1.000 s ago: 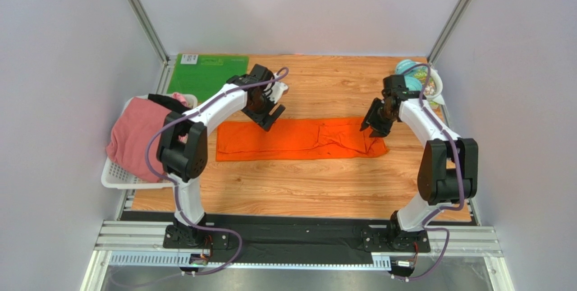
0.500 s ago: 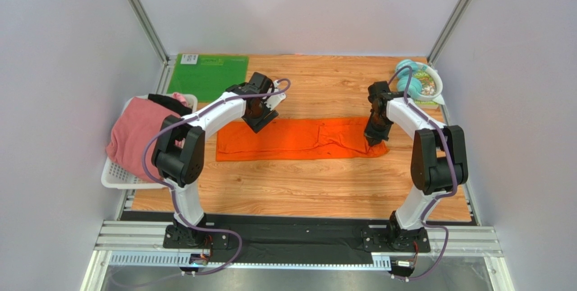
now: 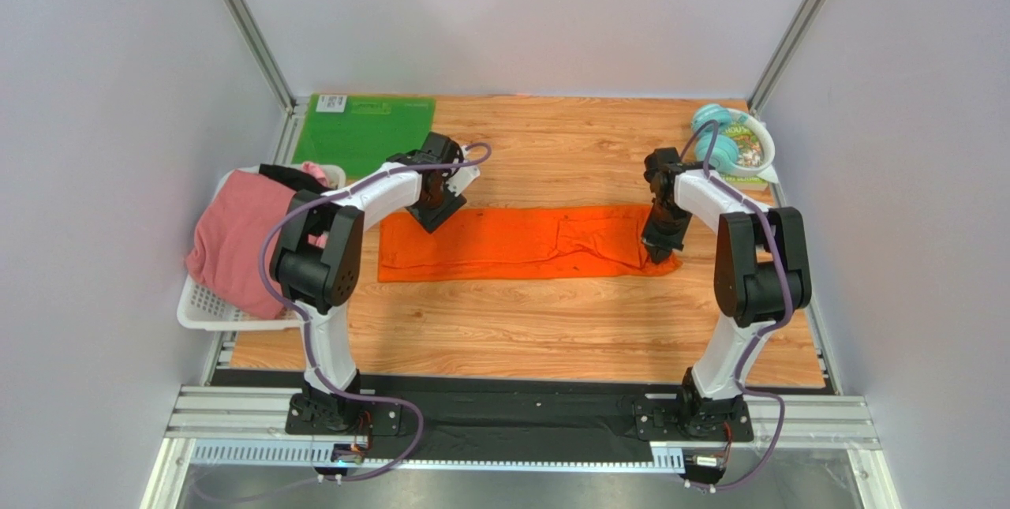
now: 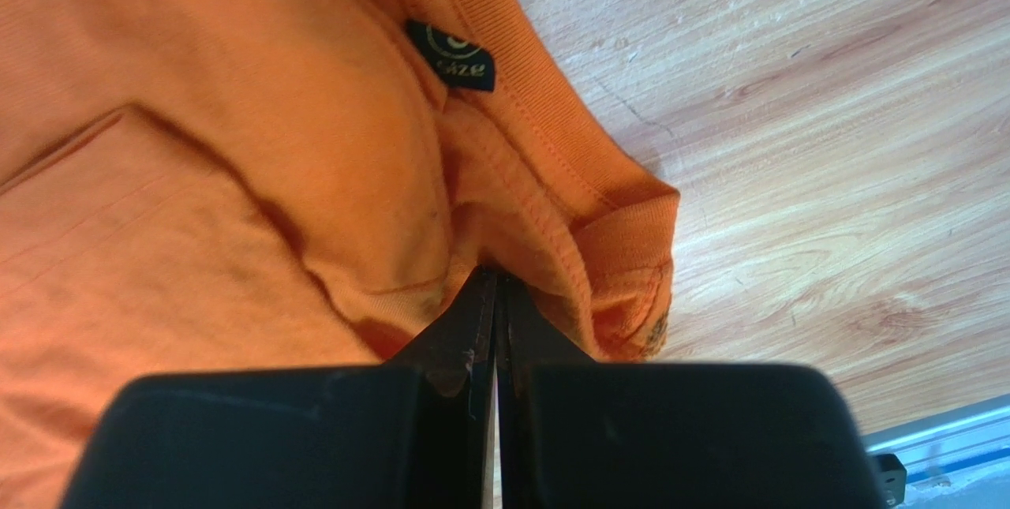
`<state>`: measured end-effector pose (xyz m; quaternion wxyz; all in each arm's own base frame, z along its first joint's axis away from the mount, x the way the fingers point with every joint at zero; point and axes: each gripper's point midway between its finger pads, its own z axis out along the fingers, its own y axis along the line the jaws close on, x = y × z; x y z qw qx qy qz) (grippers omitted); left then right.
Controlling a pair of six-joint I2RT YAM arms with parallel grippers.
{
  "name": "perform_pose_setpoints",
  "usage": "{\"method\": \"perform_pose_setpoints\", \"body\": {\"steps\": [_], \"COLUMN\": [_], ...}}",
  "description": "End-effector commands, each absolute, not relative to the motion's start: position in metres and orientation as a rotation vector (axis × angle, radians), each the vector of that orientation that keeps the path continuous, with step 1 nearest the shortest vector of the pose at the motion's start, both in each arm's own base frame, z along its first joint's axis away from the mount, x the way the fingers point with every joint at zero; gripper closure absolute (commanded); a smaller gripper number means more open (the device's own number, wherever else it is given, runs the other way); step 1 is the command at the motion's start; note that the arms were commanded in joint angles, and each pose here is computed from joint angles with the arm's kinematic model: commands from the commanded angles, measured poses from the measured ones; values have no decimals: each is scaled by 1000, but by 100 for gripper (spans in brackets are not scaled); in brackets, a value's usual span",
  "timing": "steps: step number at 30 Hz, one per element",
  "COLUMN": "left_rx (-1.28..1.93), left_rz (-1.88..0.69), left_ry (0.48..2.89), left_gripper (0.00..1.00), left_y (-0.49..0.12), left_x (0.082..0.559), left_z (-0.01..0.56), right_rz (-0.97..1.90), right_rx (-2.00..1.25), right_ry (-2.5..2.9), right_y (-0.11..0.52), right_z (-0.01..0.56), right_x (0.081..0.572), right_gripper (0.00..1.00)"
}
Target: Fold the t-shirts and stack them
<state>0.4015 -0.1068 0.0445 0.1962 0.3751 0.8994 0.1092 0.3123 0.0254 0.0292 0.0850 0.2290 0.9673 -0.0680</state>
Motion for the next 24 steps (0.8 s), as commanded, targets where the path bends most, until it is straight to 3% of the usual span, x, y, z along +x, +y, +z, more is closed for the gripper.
{"method": "perform_pose_setpoints", "body": {"steps": [1,15,24], "left_rx": [1105,1208,1292], "left_rz": [325,284,175], "left_ry": [2496,2602,2674], "left_gripper": [36,51,54], "left_y": [-106,-92,-95], "left_x": [401,354,316], "left_z": [40,6,11], "right_rz": [-214,-217,-140], "right_rx": [724,744,740], "right_ry": [2841,2866,2864], "right_y": [21,15,26], "right_z": [34,20,16], "right_x": [330,349,386], "right_gripper": [100,100,100]}}
